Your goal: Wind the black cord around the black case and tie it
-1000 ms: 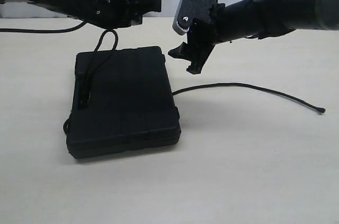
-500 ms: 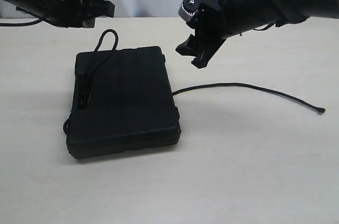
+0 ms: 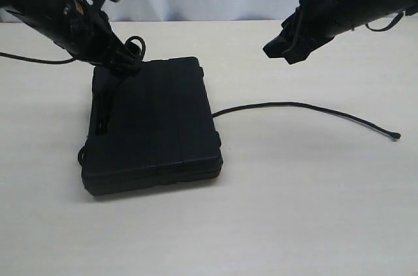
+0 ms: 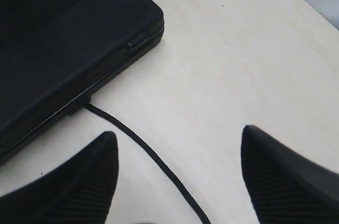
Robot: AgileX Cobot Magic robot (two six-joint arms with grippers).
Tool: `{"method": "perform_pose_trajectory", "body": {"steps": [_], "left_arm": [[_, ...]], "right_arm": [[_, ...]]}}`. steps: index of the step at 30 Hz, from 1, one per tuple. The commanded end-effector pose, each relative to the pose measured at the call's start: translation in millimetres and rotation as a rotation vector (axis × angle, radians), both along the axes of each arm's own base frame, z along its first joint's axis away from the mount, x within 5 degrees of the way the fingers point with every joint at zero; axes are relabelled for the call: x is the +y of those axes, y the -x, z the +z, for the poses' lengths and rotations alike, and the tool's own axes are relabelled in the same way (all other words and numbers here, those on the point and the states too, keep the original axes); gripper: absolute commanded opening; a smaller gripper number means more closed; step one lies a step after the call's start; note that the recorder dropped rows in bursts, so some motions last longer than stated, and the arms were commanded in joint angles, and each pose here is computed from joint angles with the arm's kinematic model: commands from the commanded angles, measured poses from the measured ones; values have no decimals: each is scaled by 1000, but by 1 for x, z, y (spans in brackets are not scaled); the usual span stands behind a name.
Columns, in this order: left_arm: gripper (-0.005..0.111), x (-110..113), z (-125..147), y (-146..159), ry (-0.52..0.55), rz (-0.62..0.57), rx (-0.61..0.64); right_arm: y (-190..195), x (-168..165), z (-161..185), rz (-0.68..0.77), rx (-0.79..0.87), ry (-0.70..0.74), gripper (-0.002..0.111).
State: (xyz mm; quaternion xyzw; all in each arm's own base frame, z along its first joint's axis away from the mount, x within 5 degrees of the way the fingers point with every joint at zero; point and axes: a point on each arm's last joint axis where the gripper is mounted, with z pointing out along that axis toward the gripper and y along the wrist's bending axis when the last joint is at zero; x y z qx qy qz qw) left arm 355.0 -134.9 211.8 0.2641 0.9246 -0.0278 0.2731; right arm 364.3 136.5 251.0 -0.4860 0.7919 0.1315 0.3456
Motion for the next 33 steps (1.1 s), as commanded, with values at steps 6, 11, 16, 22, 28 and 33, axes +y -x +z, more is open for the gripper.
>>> {"method": "perform_pose_trajectory", "body": {"steps": [6,11,16,22,28,33], "left_arm": [[89,-5,-44,-12,0,22,68],[89,-6,-47,-16,11,23,36],[89,-7,-52,-20,20,24,5],[80,-9,-57,-25,27,21,-31],[55,-10,-63,-28,31,22,-46],[17,-8,-66,-29,-19,-24,-62]], "right_arm": [[2,-3,6,-3,-1,-19,58],[1,-2,7,-7,-7,-39,58],[2,1,8,-3,-6,-44,58],[2,1,8,-2,-7,-43,58],[2,1,8,-2,-7,-43,58],[2,2,8,-6,-6,-53,58]]}}
